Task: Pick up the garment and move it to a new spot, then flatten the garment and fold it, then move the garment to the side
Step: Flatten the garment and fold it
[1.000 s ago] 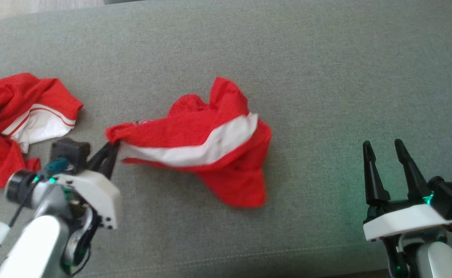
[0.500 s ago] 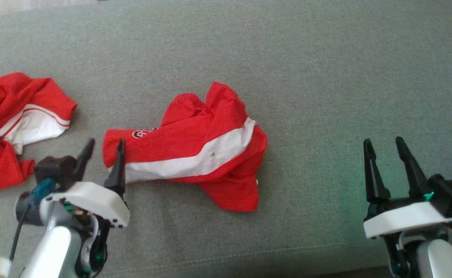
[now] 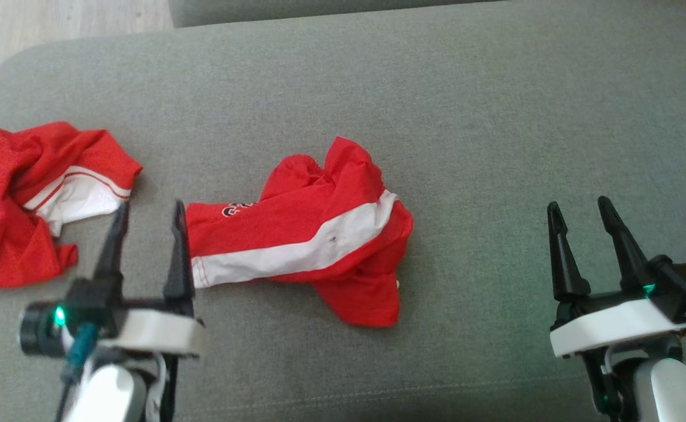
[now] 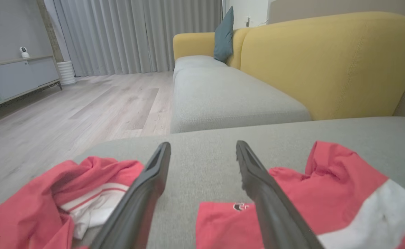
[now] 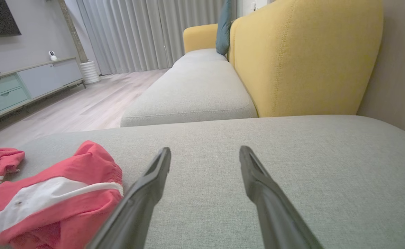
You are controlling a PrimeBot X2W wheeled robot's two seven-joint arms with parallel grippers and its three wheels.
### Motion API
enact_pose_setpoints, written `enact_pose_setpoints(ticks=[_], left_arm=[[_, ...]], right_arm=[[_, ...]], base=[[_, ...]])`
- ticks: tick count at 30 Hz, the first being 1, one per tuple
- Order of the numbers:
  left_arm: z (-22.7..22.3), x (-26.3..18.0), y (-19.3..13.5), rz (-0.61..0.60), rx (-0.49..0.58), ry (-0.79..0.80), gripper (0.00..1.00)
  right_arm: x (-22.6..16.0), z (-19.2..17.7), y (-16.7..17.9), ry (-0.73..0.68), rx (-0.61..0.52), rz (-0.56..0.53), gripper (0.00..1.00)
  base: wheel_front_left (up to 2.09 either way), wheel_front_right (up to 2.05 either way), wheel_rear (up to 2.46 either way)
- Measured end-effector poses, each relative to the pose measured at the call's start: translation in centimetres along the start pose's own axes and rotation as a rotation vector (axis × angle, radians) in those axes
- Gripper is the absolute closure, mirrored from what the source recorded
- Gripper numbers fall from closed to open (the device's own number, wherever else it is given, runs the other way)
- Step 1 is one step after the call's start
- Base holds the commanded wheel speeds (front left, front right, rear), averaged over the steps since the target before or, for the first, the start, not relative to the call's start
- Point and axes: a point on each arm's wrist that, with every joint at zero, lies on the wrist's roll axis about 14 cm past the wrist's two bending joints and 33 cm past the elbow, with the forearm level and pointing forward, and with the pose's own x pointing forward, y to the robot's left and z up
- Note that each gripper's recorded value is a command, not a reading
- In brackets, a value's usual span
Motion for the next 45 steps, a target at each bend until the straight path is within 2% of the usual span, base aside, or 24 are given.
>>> enact_pose_setpoints(ticks=[18,22,30,34,38,39,40,41,45], left_arm=[[-1.3,-1.3,-0.1,0.0,0.0,0.045,0.0],[-1.1,-0.8,-0.1,-0.005,-0.006,0.034,0.0],[-1.8,0.2,0.4,0.008,-0.008,0.044,0.0],[-2.5,0.2,0.8,0.026,-0.011,0.064,0.0],[-3.0,0.2,1.3,0.04,-0.005,0.078,0.0],[-3.0,0.3,1.3,0.042,-0.005,0.079,0.0],[-3.0,0.4,1.3,0.043,-0.006,0.078,0.0],[-2.9,0.5,1.3,0.044,-0.008,0.075,0.0],[-2.9,0.6,1.2,0.044,-0.007,0.071,0.0]], right_arm=[[0.0,-1.0,1.0,0.047,0.006,0.03,0.0],[0.9,-3.5,2.6,0.149,0.043,0.091,0.0],[5.7,-6.6,8.3,0.336,0.112,0.302,0.0],[5.9,-9.4,10.3,0.489,0.114,0.383,0.0],[5.2,-11.7,11.5,0.626,0.173,0.438,0.0],[5.1,-11.9,11.8,0.647,0.188,0.449,0.21],[5.1,-11.9,12.1,0.65,0.213,0.455,0.54],[5.2,-11.7,12.2,0.651,0.233,0.459,1.0],[6.0,-10.8,12.0,0.595,0.272,0.449,1.0]], base=[[0.0,0.0,0.0],[0.0,0.0,0.0],[0.0,0.0,0.0],[0.0,0.0,0.0],[0.0,0.0,0.0],[0.0,0.0,0.0],[0.0,0.0,0.0],[0.0,0.0,0.0],[0.0,0.0,0.0]])
